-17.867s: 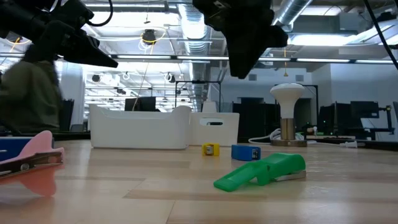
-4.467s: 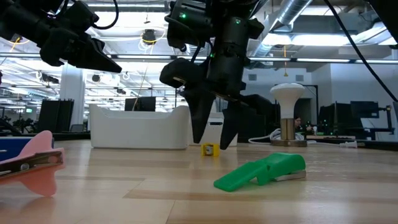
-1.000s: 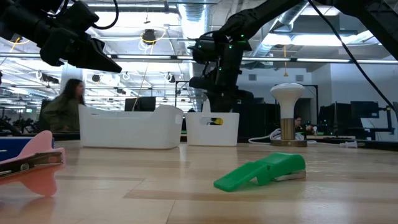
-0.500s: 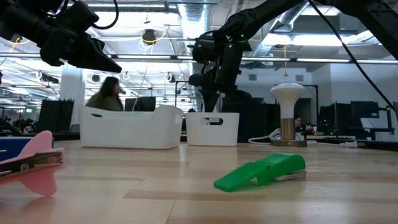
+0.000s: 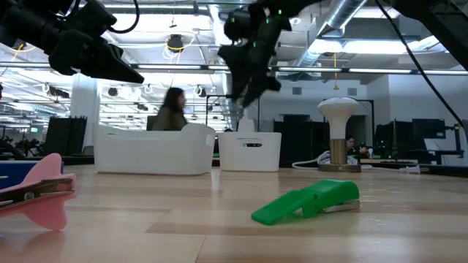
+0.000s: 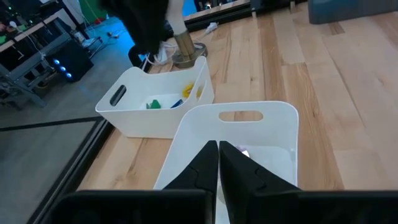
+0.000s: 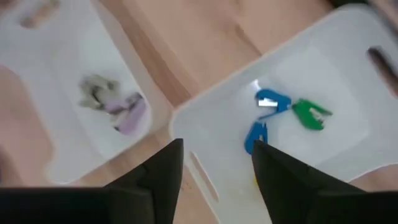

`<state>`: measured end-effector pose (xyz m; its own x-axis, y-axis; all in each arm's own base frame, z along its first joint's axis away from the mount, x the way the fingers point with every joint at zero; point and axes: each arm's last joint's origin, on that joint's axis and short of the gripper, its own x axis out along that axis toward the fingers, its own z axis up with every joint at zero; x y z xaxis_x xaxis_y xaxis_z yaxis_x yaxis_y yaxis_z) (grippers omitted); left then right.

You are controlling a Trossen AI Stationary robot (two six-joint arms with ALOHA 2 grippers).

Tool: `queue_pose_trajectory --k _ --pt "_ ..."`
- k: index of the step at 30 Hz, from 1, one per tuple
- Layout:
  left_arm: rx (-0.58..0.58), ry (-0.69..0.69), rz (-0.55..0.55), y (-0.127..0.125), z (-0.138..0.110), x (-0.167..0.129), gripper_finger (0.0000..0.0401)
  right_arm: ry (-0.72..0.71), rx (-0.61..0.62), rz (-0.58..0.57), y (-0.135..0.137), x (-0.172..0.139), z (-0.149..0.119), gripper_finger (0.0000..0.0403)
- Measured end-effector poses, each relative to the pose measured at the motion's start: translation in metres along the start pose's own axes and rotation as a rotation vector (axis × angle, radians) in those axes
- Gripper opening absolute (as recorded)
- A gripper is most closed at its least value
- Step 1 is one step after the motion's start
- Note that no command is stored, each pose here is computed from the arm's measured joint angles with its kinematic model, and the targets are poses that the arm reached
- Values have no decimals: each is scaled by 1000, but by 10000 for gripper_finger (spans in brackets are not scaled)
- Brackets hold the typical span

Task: Pick and place Stapler, Stapler remover, tape
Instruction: Put the green stapler into the top white bin

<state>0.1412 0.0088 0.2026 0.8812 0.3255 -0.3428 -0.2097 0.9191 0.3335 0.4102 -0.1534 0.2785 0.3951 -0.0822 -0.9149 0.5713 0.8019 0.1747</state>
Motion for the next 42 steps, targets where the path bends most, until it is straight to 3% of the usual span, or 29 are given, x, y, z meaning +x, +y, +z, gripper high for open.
queue_pose_trajectory --k 7,13,21,30,42 --pt "8 -8 2 0 1 0 8 -35 -28 23 18 -55 8 161" --pt "6 -13 8 1 1 0 8 -11 -74 29 39 -80 -1 147" --pt "11 -19 12 1 2 0 8 -9 -159 66 75 -82 -16 133" --pt "9 -24 13 1 3 0 8 81 -291 92 125 -80 -53 131" --pt "9 -24 14 1 3 0 8 209 -415 78 160 -80 -95 131"
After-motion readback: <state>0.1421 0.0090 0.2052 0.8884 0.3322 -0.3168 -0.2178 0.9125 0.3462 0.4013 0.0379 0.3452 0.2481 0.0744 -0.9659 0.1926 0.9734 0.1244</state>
